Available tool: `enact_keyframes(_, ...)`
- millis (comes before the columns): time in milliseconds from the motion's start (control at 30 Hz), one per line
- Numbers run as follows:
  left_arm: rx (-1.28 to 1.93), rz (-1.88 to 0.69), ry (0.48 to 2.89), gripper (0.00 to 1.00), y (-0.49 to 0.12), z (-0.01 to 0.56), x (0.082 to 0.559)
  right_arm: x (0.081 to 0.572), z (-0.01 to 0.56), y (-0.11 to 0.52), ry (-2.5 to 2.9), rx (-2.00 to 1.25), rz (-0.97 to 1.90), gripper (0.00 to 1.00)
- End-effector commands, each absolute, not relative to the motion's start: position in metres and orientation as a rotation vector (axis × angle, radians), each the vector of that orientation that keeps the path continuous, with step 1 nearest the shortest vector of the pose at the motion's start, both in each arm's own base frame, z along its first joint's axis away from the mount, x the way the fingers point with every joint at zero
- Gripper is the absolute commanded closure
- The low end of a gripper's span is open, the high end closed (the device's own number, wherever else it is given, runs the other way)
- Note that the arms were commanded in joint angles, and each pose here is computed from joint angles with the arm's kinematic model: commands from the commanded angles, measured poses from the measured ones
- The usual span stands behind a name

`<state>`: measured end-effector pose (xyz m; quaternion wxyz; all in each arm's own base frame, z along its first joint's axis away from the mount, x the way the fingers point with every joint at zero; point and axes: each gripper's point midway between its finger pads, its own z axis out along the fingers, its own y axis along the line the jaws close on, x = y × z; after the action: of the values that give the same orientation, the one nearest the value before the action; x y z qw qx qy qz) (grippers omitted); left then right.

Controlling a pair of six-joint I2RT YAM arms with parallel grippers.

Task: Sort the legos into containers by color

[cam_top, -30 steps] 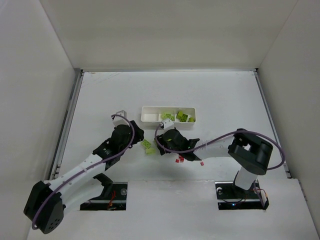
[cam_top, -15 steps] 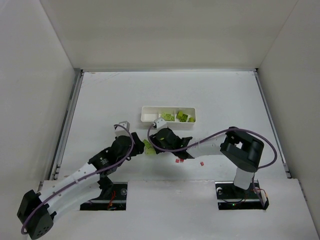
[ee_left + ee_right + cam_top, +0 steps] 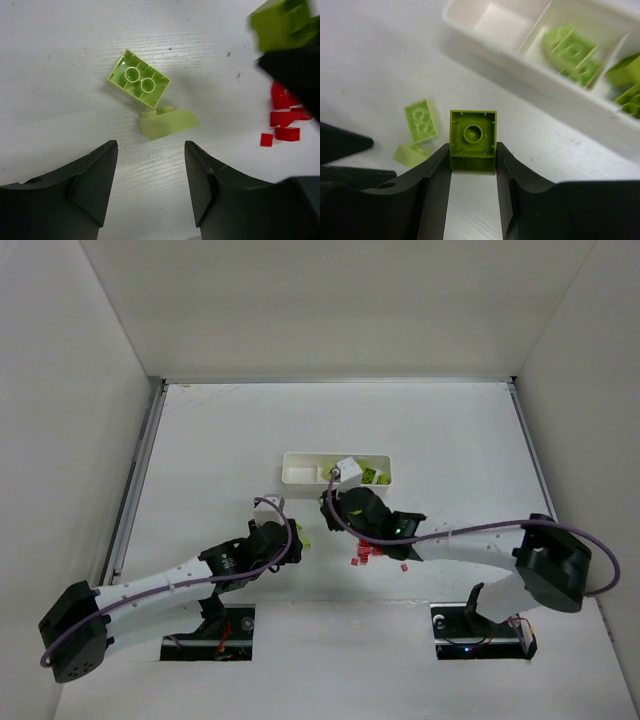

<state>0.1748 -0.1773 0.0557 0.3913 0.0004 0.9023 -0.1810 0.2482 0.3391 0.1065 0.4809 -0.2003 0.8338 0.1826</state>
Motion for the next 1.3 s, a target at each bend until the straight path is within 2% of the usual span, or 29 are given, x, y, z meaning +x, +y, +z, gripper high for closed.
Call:
enact_keyframes(0,-0.010,-0.445,2.234,0.44,-0.194,0.069,0.187,0.287,0.152,0.298,1.936,-0.311,0.395,0.65)
enact_keyframes(200,0.026,-0.345,2.231,0.38,-0.200,0.062,0.189,0.344,0.140,0.251,1.972,-0.163,0.258,0.64)
enact_keyframes(400,0.045,-0.332,2.227,0.37,-0.210,0.061,0.190,0.369,0.127,0.233,1.998,-0.111,0.179,0.63)
enact_keyframes(533,0.057,-0.331,2.230,0.36,-0.215,0.059,0.190,0.376,0.129,0.220,1.990,-0.072,0.136,0.48)
enact_keyframes(567,0.059,-0.323,2.236,0.36,-0.215,0.056,0.190,0.376,0.129,0.219,1.989,-0.065,0.127,0.41)
enact_keyframes(600,0.061,-0.323,2.237,0.36,-0.215,0.055,0.190,0.375,0.132,0.217,1.982,-0.058,0.118,0.34)
enact_keyframes(667,0.064,-0.312,2.244,0.36,-0.215,0.052,0.190,0.373,0.139,0.212,1.960,-0.036,0.117,0.25)
enact_keyframes(700,0.069,-0.307,2.246,0.36,-0.216,0.051,0.190,0.371,0.142,0.213,1.952,-0.033,0.127,0.24)
enact_keyframes(867,0.055,-0.274,2.257,0.38,-0.212,0.044,0.191,0.351,0.154,0.219,1.920,-0.044,0.198,0.23)
enact_keyframes(1067,0.061,-0.221,2.247,0.38,-0.214,0.034,0.198,0.311,0.140,0.242,1.946,-0.081,0.304,0.23)
enact_keyframes(1267,0.050,-0.229,2.235,0.40,-0.218,0.034,0.201,0.295,0.128,0.250,1.968,-0.087,0.341,0.22)
